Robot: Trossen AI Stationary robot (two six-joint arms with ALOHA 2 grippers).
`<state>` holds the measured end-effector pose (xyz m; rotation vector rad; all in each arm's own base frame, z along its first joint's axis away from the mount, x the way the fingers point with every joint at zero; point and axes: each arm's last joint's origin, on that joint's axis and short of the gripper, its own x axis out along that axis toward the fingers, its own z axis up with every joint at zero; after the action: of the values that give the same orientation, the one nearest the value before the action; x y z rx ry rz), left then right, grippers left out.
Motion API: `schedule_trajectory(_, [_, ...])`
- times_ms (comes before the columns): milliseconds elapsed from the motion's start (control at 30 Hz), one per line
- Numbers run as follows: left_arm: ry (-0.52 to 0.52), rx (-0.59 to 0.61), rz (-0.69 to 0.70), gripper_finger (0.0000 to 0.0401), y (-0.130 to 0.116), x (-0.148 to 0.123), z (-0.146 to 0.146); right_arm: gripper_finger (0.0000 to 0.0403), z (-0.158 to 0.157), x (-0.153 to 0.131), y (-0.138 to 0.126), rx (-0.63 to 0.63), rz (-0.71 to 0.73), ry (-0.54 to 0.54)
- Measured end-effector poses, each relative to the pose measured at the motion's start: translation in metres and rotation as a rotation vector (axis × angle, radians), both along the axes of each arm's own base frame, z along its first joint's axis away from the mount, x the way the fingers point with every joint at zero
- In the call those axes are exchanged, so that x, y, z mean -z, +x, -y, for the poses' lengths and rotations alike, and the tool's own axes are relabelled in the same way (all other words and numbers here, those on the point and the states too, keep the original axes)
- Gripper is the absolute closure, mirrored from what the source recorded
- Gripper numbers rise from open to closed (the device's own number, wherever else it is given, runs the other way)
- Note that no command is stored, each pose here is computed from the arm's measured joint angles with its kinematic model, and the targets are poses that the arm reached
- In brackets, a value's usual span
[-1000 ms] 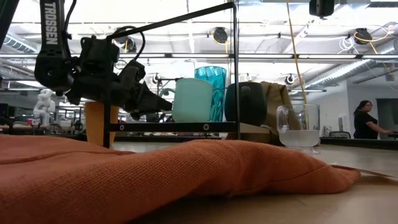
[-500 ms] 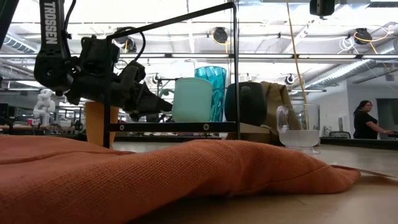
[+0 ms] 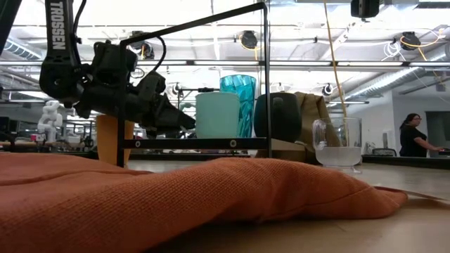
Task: Stack small to large cups/mugs on shelf
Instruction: Put the light blue mug on the shelf
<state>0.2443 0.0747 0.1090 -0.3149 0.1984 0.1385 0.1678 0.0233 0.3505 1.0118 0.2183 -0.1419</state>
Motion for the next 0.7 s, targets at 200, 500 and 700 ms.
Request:
schedule_trajectory(200, [-0.008,0.002,-0.018,0.0237,0.0029,0.0004,-0.0004,0.0211,0.0,-0.0001,0.0,0.0,0.0,-0.001])
schedule_trajectory(500, [-0.016,-0.001,-0.013,0.0195,0.0036,-0.0002,-0.0007,0.0211,0.0,-0.0001,0.0,0.0,0.0,-0.001])
schedule_trajectory(700, [-0.037,-0.006,-0.011,0.0179,0.0036,-0.0002,-0.0008,0.0211,0.0,-0.0001,0.0,0.0,0.0,-0.003])
